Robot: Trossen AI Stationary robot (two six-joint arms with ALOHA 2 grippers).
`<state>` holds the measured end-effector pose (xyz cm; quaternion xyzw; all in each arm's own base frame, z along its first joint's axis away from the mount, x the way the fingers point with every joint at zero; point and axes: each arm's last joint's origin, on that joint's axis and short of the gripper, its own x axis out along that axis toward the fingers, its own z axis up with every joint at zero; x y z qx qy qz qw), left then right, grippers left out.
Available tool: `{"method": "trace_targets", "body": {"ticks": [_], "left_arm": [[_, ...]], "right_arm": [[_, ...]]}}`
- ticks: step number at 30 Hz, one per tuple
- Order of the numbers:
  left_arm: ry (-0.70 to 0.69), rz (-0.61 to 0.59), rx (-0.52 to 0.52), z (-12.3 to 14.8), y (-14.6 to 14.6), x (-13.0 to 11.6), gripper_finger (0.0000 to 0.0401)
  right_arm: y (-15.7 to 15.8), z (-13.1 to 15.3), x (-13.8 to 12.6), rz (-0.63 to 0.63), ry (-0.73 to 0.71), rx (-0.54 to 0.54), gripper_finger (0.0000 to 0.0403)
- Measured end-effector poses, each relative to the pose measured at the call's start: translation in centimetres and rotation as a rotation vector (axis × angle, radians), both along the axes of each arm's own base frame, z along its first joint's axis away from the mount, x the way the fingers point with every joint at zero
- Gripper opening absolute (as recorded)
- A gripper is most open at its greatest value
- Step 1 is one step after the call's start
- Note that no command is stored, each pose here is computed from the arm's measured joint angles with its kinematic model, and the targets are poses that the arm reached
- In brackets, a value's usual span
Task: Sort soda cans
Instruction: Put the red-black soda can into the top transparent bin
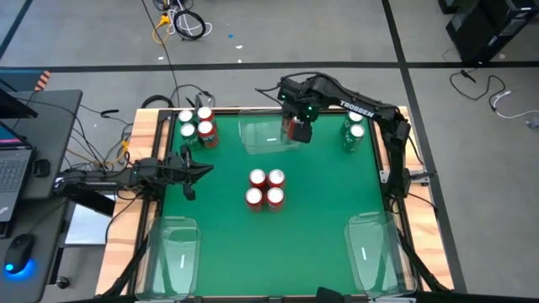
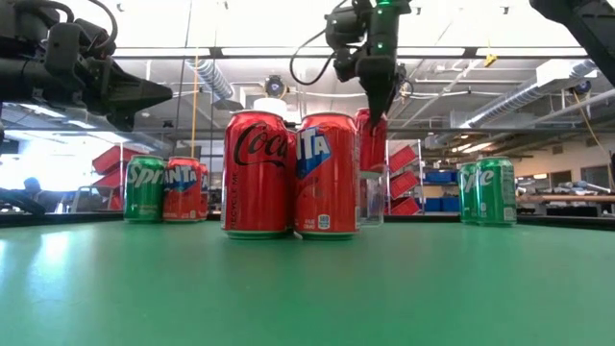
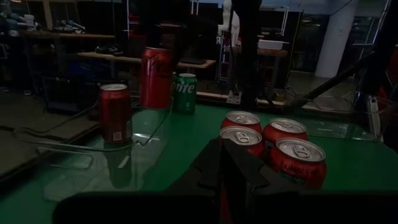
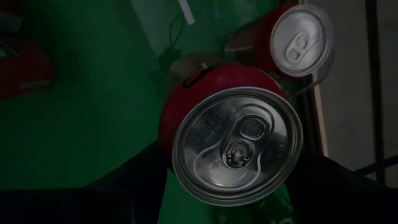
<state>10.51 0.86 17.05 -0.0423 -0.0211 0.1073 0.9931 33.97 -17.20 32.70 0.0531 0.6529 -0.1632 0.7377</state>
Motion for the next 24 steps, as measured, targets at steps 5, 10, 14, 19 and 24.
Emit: {"method": "trace_targets", "body": {"ticks": [5, 10, 14, 19, 24], "left_arm": [[0.000, 0.000, 0.000, 0.0, 0.0, 0.0, 0.0019], [0.000, 0.000, 0.000, 0.0, 0.0, 0.0, 0.0019], [0.000, 0.000, 0.000, 0.0, 0.0, 0.0, 0.0019], [0.000, 0.000, -0.002, 0.0, 0.0, 0.0, 0.0019], [-0.001, -0.001, -0.006, 0.0, 0.0, 0.0, 0.0019]], "right_arm": [[0.0, 0.0, 0.0, -0.017, -0.009, 0.007, 0.0261], [0.0, 0.0, 0.1, -0.040, -0.022, 0.006, 0.0261], [-0.1, 0.0, 0.2, -0.064, -0.034, 0.006, 0.0261], [-0.1, -1.0, 0.3, -0.097, -0.023, 0.017, 0.0261], [-0.1, -2.1, 0.3, -0.253, -0.021, 0.043, 0.0261]]}}
